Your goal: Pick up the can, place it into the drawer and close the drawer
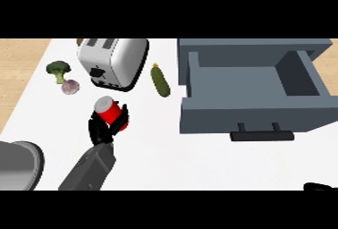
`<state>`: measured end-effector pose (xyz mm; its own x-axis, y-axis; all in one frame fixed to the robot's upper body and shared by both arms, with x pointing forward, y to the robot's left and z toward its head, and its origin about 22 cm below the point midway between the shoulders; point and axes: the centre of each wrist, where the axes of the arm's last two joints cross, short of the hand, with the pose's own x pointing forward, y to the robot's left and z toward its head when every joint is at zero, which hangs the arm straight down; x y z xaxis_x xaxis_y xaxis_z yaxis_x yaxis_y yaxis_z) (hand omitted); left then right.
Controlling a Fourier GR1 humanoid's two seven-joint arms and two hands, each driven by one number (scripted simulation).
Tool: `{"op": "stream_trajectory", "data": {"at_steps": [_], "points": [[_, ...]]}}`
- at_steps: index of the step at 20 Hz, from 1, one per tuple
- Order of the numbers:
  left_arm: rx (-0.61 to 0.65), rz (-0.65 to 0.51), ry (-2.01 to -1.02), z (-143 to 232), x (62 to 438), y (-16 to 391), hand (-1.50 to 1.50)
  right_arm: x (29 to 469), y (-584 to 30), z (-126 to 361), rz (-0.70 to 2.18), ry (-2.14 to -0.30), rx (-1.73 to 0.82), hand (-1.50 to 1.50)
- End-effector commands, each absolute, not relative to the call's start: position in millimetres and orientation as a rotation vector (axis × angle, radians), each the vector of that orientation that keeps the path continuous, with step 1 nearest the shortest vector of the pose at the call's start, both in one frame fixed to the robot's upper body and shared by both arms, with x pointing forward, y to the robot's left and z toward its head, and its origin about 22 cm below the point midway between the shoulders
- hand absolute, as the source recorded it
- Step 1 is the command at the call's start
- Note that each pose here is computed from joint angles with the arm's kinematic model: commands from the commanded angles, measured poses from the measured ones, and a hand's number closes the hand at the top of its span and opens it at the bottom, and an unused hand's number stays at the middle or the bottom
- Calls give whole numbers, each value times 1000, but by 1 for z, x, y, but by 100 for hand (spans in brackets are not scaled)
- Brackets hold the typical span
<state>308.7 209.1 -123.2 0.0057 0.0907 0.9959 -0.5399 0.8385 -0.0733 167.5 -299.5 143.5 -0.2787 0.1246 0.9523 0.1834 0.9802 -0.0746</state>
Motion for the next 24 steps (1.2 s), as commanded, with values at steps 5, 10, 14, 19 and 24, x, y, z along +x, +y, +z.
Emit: {"op": "stream_trajectory", "data": {"at_steps": [5,10,14,19,24], "points": [[134,248,-1549,-115,320,228,150,164,-295,135,-47,-1871,-215,-150],[-54,129,-1581,-97,340,212,150,160,-291,146,-72,-1869,-231,-150],[-74,126,-1663,-84,353,211,150,174,-303,137,-44,-1870,-256,-150],[-111,43,-1617,-58,360,180,150,163,-307,138,-71,-1870,-308,-150],[-119,-25,-1693,-7,386,146,150,167,-309,144,-69,-1870,-301,-150]]}}
